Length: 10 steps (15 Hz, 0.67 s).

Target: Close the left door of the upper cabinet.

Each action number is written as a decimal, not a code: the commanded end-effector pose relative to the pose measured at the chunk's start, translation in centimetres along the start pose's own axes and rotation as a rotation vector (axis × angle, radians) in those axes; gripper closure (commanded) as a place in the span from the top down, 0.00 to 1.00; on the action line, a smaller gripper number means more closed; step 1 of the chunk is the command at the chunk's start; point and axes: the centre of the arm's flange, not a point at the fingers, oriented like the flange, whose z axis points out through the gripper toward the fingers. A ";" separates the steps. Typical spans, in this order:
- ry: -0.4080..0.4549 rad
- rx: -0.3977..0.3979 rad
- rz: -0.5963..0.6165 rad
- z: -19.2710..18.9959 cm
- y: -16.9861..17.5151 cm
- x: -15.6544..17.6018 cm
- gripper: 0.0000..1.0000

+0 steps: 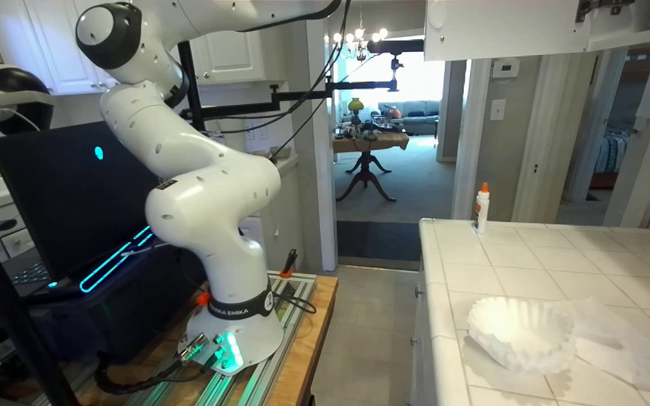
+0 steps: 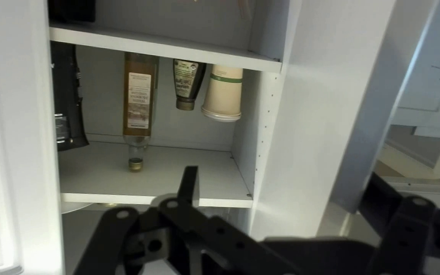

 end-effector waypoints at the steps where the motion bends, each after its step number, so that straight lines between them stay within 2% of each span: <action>1: 0.006 -0.102 0.027 -0.3 2.0 0.8 1.00; 4: 0.007 -0.129 0.036 0.1 3.7 1.2 1.00; 5: 0.010 -0.135 0.036 0.2 4.1 1.3 0.82; 8: 0.004 -0.143 0.036 0.7 5.3 1.2 0.62; 10: 0.001 -0.149 0.037 1.2 6.2 1.1 0.66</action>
